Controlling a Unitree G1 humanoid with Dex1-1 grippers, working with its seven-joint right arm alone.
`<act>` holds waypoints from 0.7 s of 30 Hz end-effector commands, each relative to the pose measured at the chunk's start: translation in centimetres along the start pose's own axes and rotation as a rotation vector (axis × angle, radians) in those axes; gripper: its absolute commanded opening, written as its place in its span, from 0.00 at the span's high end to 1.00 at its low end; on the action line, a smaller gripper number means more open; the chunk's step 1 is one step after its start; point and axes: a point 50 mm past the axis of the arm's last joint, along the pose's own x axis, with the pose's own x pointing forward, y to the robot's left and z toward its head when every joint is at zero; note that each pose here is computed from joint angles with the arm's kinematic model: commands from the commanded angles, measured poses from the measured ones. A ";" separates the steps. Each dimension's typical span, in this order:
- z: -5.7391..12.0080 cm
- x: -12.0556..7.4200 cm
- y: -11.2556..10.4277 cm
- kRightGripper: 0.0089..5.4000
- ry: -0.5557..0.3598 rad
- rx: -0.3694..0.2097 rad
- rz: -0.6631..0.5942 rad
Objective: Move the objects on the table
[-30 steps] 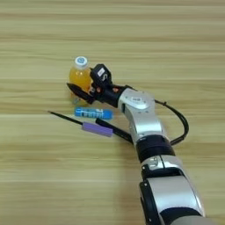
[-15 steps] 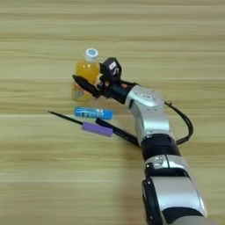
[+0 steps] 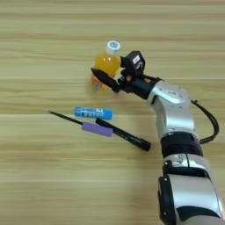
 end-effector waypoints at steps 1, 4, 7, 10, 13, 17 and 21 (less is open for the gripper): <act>4.1 -0.7 -2.2 0.35 -0.095 -0.139 -0.045; 3.8 -1.2 -2.2 0.35 -0.084 -0.138 -0.032; 3.5 -1.7 -2.2 0.35 -0.072 -0.133 -0.023; 3.1 -1.9 -2.3 0.35 -0.057 -0.130 -0.024; 2.9 -2.3 -2.4 0.35 -0.045 -0.128 -0.023; 2.6 -2.8 -2.7 0.35 -0.030 -0.128 -0.024; 2.2 -3.2 -2.9 0.35 -0.010 -0.126 -0.031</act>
